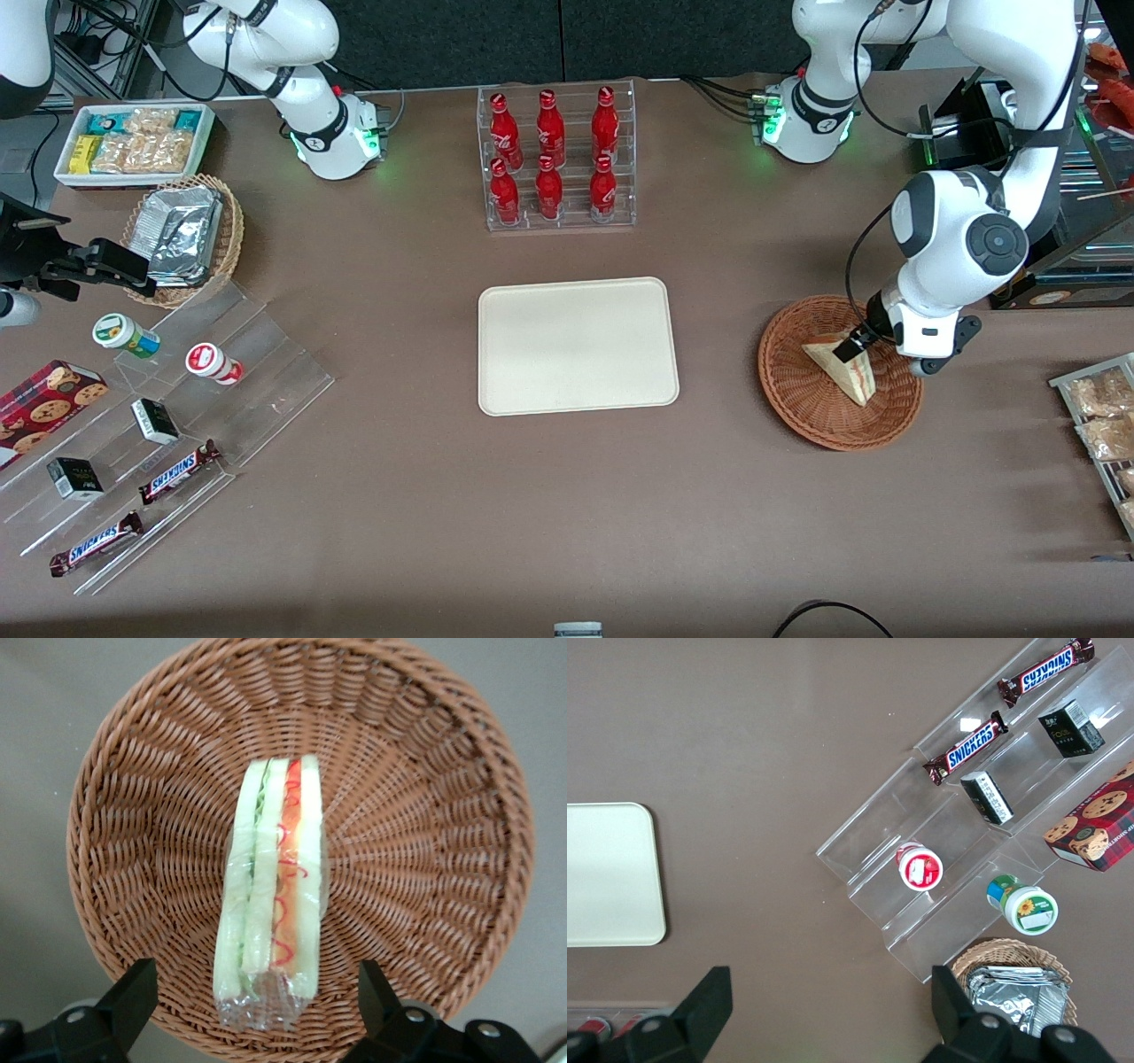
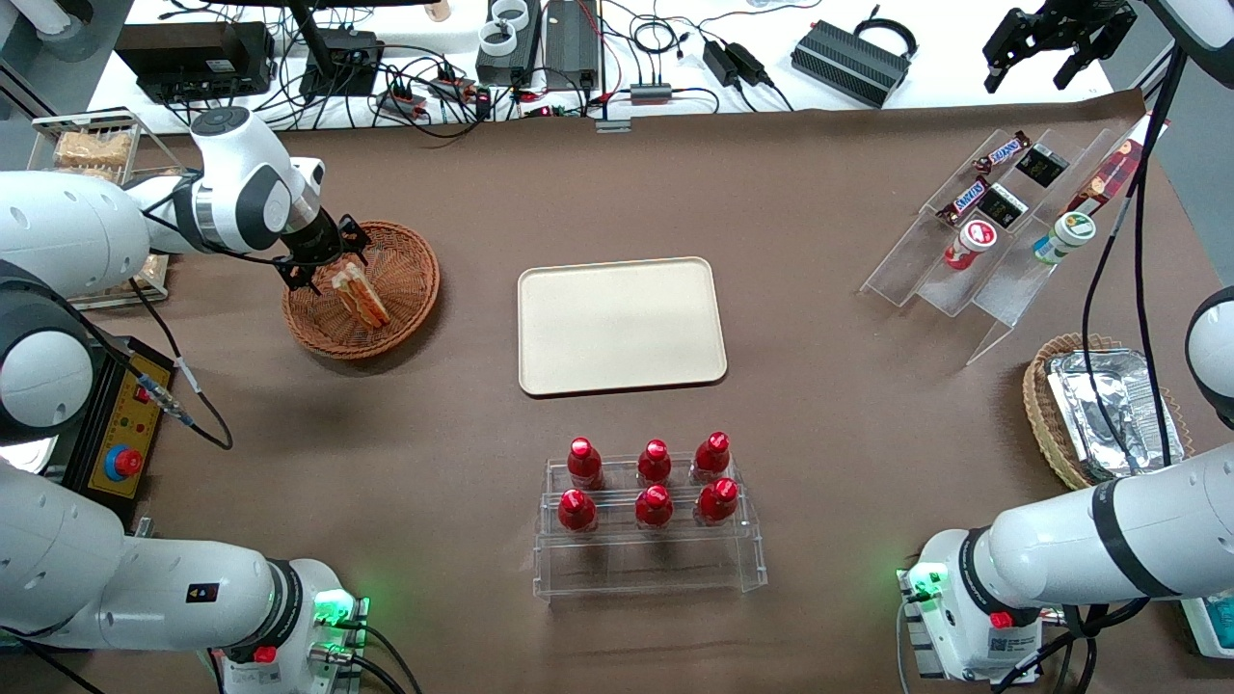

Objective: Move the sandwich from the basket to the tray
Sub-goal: 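Close the left gripper on the wrapped sandwich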

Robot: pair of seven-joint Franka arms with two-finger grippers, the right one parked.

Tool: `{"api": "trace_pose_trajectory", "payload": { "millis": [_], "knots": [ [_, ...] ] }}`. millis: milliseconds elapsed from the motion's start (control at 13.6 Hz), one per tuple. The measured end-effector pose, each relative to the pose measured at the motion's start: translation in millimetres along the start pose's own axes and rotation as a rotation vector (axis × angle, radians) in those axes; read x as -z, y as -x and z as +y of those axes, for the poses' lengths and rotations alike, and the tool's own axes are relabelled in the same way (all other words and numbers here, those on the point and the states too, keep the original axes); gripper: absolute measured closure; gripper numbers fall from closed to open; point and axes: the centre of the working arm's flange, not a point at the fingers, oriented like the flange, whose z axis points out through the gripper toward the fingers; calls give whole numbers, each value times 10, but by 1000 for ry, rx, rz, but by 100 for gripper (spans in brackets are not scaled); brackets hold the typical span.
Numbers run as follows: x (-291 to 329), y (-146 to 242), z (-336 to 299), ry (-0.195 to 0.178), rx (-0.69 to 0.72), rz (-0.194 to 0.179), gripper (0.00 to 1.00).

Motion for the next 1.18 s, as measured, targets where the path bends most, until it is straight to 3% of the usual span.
{"api": "trace_pose_trajectory", "payload": {
  "millis": [590,959,1180],
  "knots": [
    [-445,37,-61,17,3,24,4],
    [-395,-6,4,28,0,35,58],
    [-169,-38,126,-8,-18,-2,69]
  ]
}}
